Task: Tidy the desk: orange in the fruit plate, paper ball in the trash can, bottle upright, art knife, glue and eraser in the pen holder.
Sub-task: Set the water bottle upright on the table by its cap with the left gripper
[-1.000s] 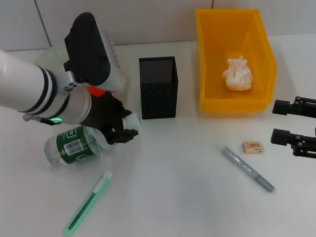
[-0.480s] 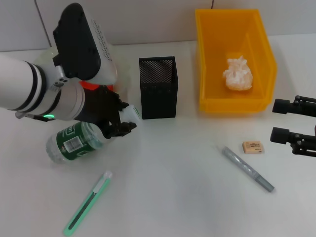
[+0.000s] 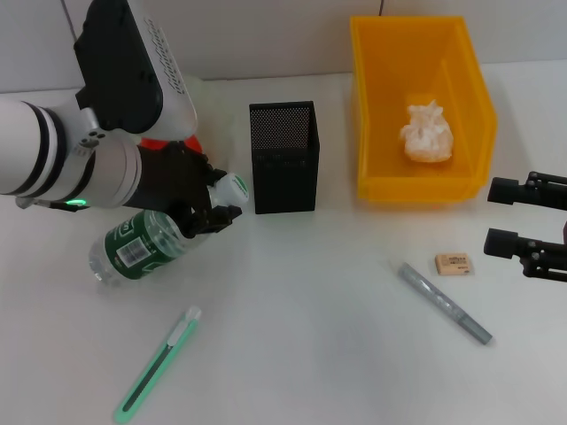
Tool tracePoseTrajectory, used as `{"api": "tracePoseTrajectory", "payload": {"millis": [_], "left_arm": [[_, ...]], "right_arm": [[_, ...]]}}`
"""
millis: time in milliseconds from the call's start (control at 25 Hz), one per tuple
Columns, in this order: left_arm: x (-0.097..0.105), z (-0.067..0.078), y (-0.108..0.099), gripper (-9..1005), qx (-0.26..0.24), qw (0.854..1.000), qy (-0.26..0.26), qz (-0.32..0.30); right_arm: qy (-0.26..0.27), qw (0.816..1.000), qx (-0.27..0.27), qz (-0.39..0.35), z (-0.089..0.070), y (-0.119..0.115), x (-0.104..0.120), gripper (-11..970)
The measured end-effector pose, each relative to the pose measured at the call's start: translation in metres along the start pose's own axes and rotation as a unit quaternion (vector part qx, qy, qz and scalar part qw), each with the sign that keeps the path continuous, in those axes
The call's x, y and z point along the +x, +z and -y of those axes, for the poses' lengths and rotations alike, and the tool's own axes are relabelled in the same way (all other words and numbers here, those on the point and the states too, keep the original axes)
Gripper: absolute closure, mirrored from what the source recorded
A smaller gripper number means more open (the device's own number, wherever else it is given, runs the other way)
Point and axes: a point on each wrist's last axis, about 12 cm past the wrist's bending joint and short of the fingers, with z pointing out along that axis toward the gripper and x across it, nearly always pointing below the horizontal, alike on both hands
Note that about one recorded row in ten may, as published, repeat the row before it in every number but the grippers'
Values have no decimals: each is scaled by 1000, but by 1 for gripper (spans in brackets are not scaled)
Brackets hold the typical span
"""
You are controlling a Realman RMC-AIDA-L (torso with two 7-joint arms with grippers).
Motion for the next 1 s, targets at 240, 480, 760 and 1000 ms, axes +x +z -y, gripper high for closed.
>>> {"api": "tracePoseTrajectory", "payload": {"millis": [240, 480, 760, 1000], "left_arm": [[0, 2, -5, 555, -5, 1000, -5, 4], [1, 3, -5, 557, 0, 1000, -10, -2], [2, 3, -11, 556, -8, 1000, -18, 3], [6, 2, -16, 557, -15, 999, -31, 7]], "right_arm": [[-1, 1000, 0, 0, 0, 0, 0, 301], [-1, 1000, -1, 0, 0, 1, -1, 302], [-2, 1000, -1, 0, 1, 1, -1, 302], [-2, 1000, -1, 0, 1, 1, -1, 303]]}}
